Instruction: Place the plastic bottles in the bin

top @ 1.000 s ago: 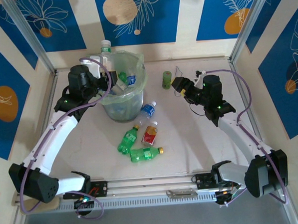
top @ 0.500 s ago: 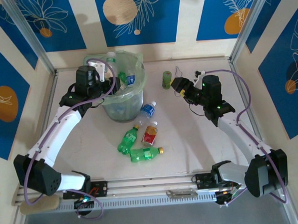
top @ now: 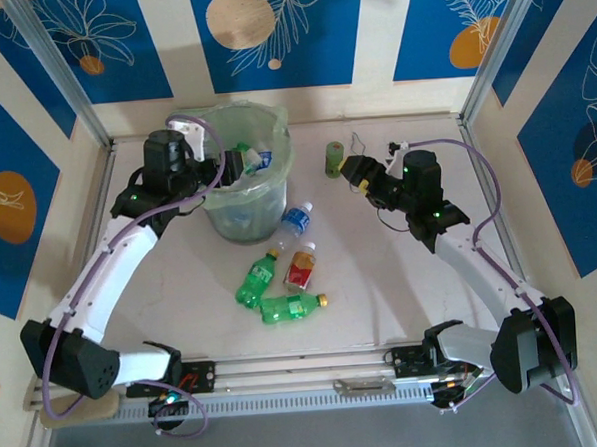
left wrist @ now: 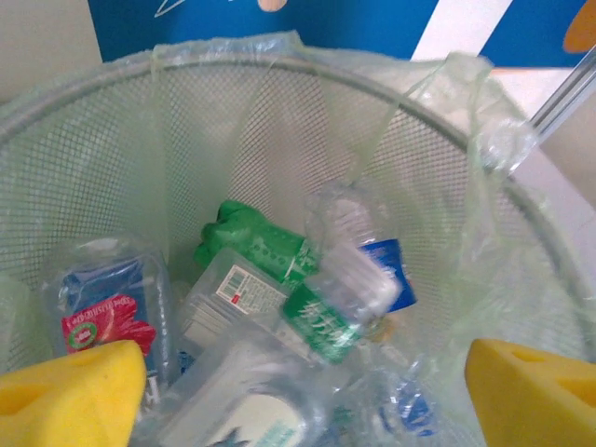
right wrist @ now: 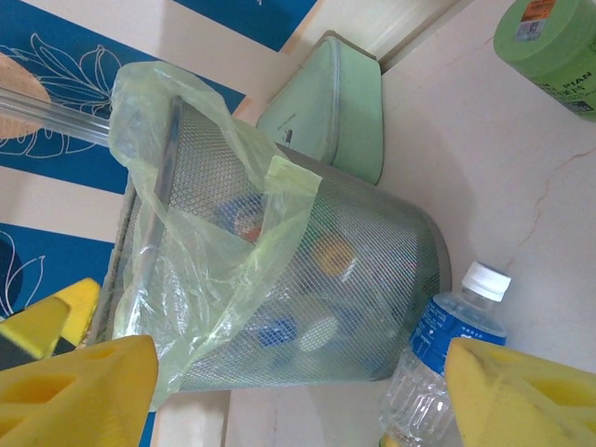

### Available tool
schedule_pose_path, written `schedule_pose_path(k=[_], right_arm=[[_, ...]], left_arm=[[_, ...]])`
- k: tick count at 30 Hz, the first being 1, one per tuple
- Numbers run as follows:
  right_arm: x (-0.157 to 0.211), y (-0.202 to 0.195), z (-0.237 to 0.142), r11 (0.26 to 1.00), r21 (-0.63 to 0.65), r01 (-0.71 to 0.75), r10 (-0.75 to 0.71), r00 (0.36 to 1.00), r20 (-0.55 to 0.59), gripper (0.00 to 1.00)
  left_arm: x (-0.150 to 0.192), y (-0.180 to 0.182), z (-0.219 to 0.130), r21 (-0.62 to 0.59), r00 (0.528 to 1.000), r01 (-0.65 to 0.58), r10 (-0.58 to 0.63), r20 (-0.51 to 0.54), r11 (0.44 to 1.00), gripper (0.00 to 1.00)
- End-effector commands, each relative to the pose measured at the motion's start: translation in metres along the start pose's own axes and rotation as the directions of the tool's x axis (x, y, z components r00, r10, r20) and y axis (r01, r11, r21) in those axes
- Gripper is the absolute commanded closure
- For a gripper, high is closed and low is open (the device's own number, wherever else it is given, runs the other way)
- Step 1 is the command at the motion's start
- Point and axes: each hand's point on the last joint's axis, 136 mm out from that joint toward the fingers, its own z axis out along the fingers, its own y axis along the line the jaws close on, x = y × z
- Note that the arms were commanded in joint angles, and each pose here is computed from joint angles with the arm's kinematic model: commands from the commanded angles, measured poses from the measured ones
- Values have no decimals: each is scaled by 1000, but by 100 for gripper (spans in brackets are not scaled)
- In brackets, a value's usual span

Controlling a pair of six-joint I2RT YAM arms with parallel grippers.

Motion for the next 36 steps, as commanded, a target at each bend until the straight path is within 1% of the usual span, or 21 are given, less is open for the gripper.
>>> schedule_pose_path(k=[1,5,7,8,9,11,16,19,22,27,31,36], right_arm=[[5,-6,7,999,31,9,-9,1000,-20,19],[20,-17,21,997,70,16,-11,998,-70,19],[30,-24,30,995,95,18,-9,995,-101,19],[36,-29,35,994,106,18,-6,993,-119,19],[42,-33,40,993,118,15,1,991,-136,18],[53,-40,50,991,135,8,15,985,-171,18],[82,-53,81,986,169,0,45,963,-264,18],[94,-63,97,979,205,8,54,954,-294,19],[102,-68,112,976,216,12,59,947,-316,19],[116,-84,134,965,261,29,69,931,-358,19],[130,-99,146,954,301,16,106,917,-385,19],[139,-108,158,946,325,17,121,909,-400,19]], left_arm=[[-21,-15,-24,80,997,13,-19,79,997,7],[-24,-28,-40,162,991,23,-44,130,987,6],[-21,-29,-48,175,988,27,-52,142,984,6],[-18,-29,-52,178,987,28,-55,148,984,4],[-14,-27,-55,171,987,29,-56,152,985,0],[-6,-19,-65,130,985,32,-53,161,991,0],[27,14,-85,-34,986,56,-50,160,998,0],[53,27,-90,-79,988,84,-73,139,993,0],[83,33,-89,-81,987,124,-115,110,989,0],[121,34,-89,-35,977,194,-190,96,980,0],[145,37,-88,-22,964,254,-251,90,967,0],[171,43,-80,-19,944,323,-321,76,946,0]])
